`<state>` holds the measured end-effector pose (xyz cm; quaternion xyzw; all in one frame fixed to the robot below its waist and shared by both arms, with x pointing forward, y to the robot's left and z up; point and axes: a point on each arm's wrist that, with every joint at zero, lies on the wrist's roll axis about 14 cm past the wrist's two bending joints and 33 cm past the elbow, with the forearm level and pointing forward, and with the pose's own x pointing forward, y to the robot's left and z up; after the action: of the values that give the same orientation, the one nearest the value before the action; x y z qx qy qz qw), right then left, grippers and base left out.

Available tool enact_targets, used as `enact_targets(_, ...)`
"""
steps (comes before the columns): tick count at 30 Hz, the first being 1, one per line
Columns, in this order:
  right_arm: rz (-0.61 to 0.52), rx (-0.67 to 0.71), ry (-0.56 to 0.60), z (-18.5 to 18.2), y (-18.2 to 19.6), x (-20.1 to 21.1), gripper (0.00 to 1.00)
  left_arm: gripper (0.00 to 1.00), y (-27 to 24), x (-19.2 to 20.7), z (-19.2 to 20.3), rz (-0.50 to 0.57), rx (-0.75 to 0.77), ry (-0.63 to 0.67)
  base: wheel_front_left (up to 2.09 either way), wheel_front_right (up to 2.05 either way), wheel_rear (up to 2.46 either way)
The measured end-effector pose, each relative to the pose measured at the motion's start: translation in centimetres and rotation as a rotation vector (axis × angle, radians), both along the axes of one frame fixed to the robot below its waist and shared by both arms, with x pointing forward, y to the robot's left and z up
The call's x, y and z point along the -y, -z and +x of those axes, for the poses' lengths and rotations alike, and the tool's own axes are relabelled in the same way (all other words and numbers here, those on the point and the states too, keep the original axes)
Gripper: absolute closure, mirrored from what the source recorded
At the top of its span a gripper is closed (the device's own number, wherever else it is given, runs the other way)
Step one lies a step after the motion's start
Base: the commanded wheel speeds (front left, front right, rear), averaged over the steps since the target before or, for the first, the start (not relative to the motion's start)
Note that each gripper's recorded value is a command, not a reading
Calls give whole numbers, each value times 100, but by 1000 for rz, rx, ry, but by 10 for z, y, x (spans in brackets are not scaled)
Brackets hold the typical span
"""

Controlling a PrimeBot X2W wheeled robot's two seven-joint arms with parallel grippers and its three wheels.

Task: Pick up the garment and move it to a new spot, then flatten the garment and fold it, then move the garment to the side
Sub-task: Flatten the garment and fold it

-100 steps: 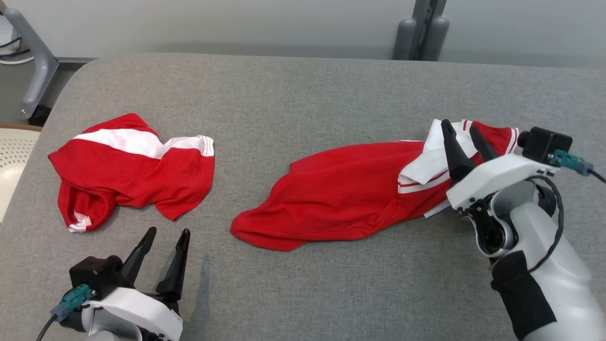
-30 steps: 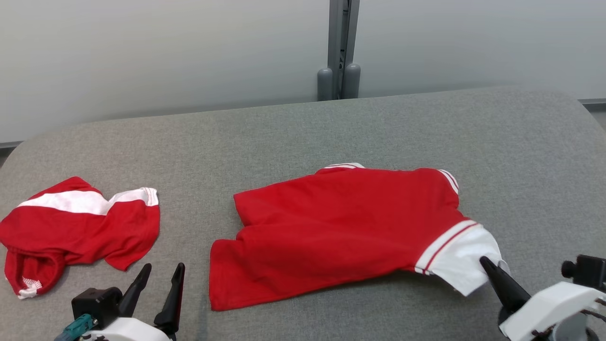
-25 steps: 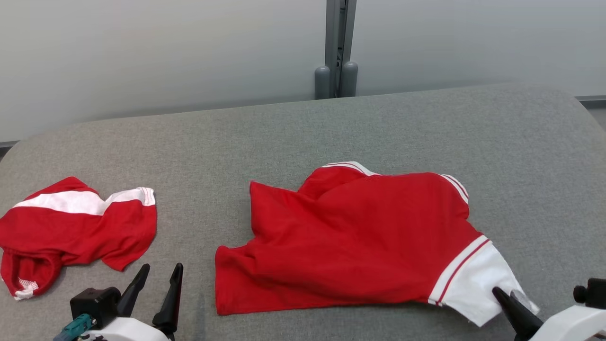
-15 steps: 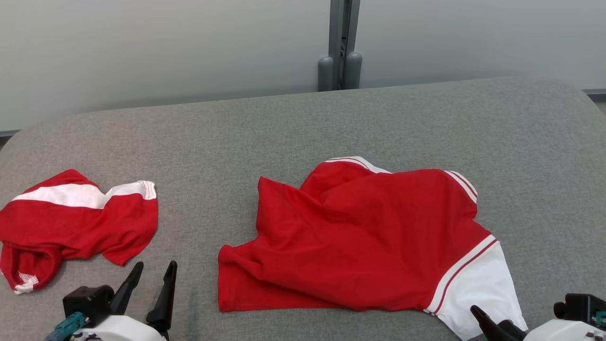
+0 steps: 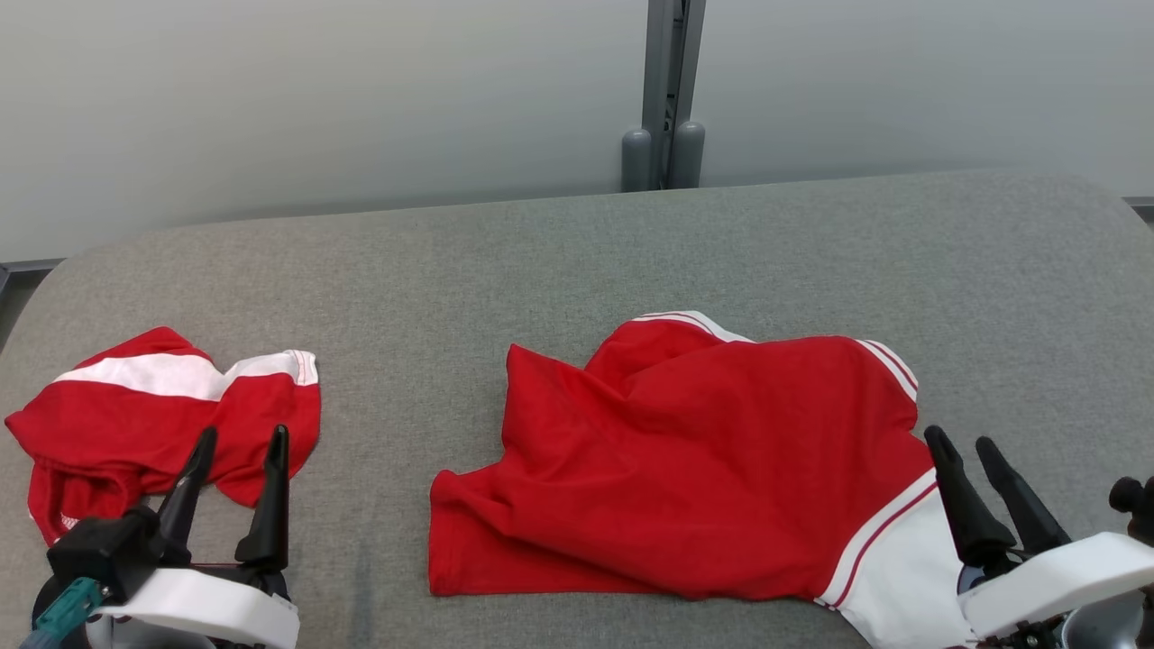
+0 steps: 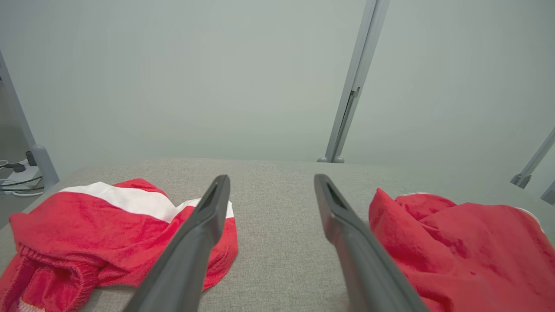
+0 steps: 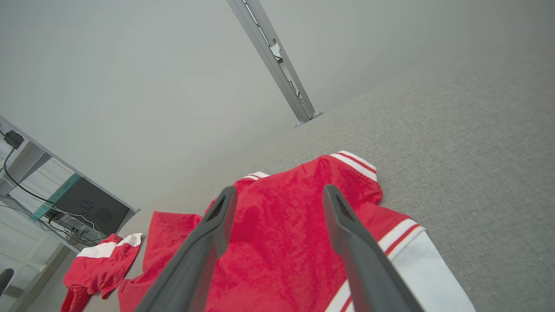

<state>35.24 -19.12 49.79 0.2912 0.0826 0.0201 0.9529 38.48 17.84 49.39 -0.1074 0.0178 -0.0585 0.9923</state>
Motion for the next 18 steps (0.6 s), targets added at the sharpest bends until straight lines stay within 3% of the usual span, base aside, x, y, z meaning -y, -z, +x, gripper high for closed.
enact_targets(9, -105, 277, -3, 18, -62, -18, 0, 0, -37, -20, -8, 16, 129, -78, 0, 0, 0)
enact_targets(14, -219, 345, 4, 19, -67, -25, 0, 0, -54, -28, -11, 35, 192, -116, 0, 0, 0)
enact_targets(18, -314, 380, 36, 17, -60, -19, 0, 0, -41, -26, -20, -2, 157, -129, 0, 0, 0)
